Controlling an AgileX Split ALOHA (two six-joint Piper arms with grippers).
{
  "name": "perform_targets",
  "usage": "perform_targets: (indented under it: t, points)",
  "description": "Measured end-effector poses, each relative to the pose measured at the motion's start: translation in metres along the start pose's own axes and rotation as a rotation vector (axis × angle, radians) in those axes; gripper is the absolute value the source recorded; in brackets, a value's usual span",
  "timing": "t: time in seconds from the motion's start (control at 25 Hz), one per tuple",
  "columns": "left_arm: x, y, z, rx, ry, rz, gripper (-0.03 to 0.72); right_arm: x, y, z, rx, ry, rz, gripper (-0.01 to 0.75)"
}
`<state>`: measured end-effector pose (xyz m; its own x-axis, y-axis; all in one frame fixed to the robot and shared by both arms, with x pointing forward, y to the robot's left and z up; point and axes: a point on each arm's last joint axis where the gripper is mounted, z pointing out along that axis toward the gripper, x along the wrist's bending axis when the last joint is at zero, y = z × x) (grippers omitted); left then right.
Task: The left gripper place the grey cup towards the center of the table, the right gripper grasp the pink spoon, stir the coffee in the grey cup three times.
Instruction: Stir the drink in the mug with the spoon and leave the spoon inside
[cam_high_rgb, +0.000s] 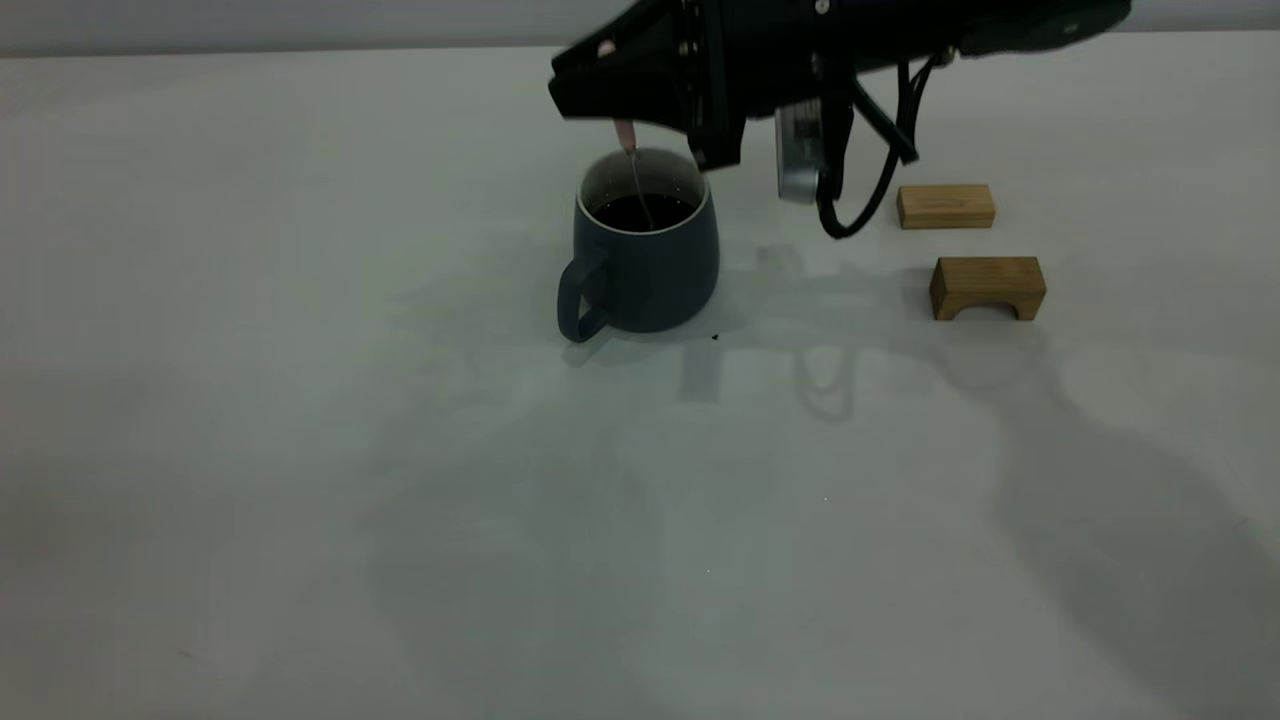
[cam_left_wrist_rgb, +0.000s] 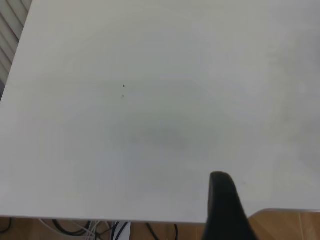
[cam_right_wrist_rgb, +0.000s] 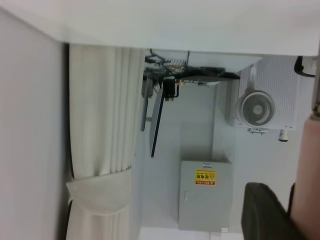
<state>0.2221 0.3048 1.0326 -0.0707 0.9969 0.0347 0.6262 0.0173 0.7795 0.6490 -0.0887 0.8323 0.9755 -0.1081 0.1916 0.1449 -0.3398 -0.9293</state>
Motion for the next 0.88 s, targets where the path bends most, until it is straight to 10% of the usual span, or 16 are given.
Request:
perform_targets:
  t: [0.88]
  points:
    - [0.0, 0.0, 0.0, 0.0, 0.0, 0.0, 0.53, 0.017, 0.002, 0.007, 0.03, -0.002, -0.082, 0.119]
